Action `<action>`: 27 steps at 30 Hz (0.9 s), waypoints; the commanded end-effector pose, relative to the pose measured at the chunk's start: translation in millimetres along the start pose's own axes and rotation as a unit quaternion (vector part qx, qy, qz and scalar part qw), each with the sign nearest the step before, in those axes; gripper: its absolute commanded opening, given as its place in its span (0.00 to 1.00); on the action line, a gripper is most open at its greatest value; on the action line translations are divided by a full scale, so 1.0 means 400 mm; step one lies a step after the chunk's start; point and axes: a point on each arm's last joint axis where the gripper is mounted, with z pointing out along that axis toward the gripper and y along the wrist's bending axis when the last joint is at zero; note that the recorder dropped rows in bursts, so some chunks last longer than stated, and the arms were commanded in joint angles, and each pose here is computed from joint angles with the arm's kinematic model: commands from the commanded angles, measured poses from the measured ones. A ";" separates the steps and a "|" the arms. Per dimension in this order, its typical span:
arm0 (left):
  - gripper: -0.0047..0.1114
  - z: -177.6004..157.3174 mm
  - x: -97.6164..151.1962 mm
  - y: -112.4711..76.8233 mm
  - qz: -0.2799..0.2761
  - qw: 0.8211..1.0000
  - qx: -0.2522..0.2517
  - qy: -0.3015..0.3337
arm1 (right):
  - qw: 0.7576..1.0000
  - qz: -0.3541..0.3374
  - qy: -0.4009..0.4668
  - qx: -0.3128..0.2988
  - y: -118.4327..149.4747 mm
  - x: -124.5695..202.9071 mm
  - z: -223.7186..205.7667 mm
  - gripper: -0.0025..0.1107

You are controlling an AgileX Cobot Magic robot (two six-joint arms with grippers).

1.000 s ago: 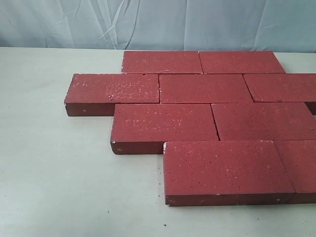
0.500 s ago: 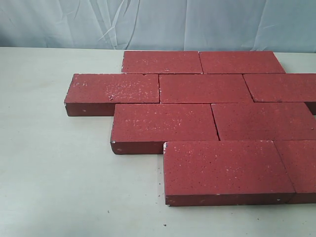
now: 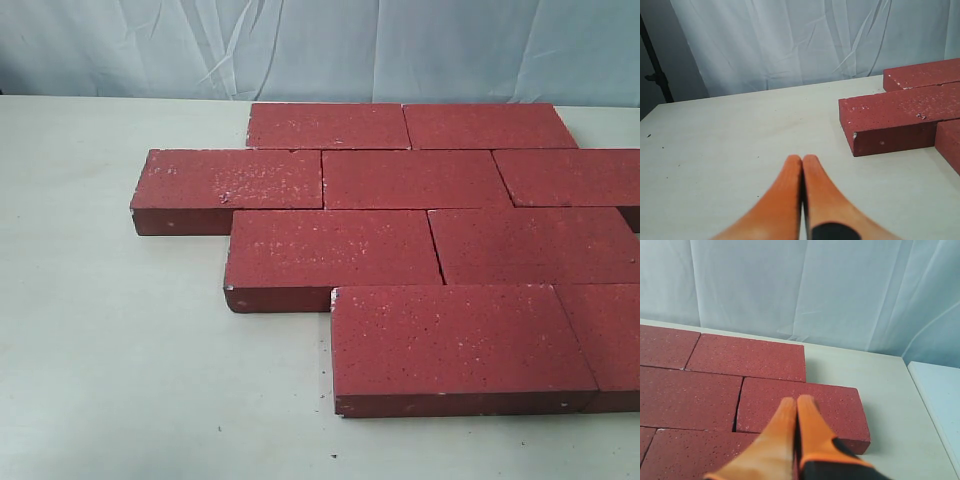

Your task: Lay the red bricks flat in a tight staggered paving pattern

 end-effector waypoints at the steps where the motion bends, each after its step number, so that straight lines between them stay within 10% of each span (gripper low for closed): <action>1: 0.04 0.000 0.004 0.000 -0.002 1.000 -0.002 0.001 | 1.000 0.004 -0.005 0.003 -0.002 0.000 -0.002 0.01; 27: 0.04 0.000 0.004 0.000 -0.002 1.000 -0.002 0.001 | 0.987 0.012 -0.154 0.033 0.039 0.232 -0.172 0.01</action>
